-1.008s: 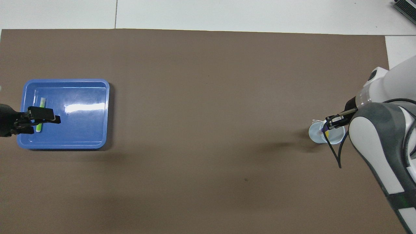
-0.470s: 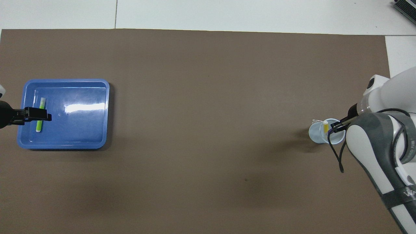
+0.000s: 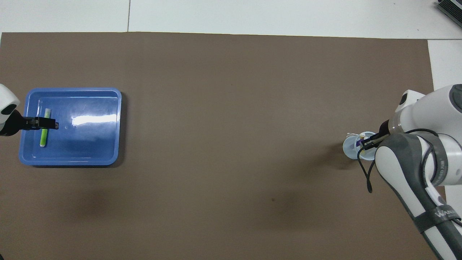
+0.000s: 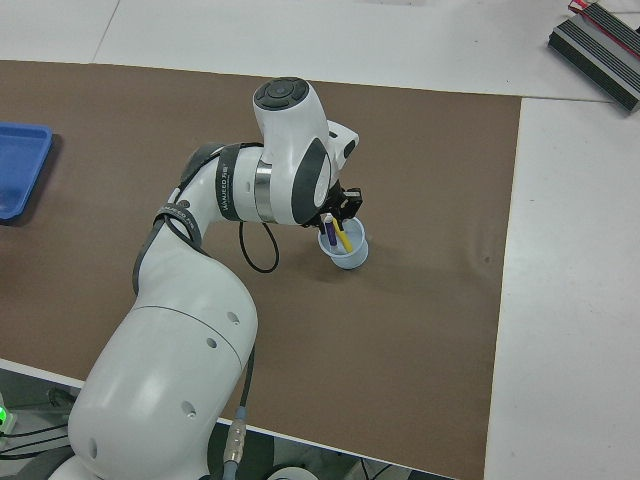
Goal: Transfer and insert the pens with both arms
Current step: 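Insert the purple pen into the white cup with the right gripper, then withdraw the right gripper from the cup while the left gripper grasps the green pen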
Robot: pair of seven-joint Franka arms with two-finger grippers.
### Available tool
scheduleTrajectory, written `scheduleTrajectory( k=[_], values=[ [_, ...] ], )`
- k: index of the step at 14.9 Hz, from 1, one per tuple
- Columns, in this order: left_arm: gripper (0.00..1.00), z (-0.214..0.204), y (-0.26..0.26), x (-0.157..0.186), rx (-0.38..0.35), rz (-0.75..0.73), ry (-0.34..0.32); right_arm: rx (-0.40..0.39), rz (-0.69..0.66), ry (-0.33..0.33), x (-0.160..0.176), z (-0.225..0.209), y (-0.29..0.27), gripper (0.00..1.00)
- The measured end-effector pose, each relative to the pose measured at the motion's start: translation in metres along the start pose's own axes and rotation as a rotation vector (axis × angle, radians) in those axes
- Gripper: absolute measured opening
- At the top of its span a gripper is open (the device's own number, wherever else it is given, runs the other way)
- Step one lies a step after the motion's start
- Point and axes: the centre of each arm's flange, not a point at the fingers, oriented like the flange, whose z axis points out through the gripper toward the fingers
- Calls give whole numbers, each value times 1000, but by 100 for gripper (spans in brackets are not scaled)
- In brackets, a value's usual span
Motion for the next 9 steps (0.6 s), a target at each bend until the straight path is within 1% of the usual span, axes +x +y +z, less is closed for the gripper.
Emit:
scheduleTrajectory(
  k=[1, 2, 3, 4, 5, 7, 9],
  values=[
    [100, 9, -4, 2, 0, 17, 5, -1, -2, 2, 0, -1, -1, 50],
    [100, 18, -8, 3, 0, 37, 9, -1, -4, 6, 1, -3, -2, 50],
    [100, 27, -12, 4, 1, 58, 12, 3, -4, 13, 1, -8, -5, 53],
    [100, 33, -16, 6, 1, 86, 14, 24, -1, 19, 2, -14, -10, 53],
    [100, 38, -21, 7, 8, 119, 14, 61, 9, 26, 2, -22, -17, 53],
    [100, 45, -28, 11, 47, 180, -3, 143, 44, 40, 3, -37, -35, 53],
    [100, 45, -30, 16, 71, 208, -9, 215, 89, 51, 5, -46, -56, 53]
  ],
)
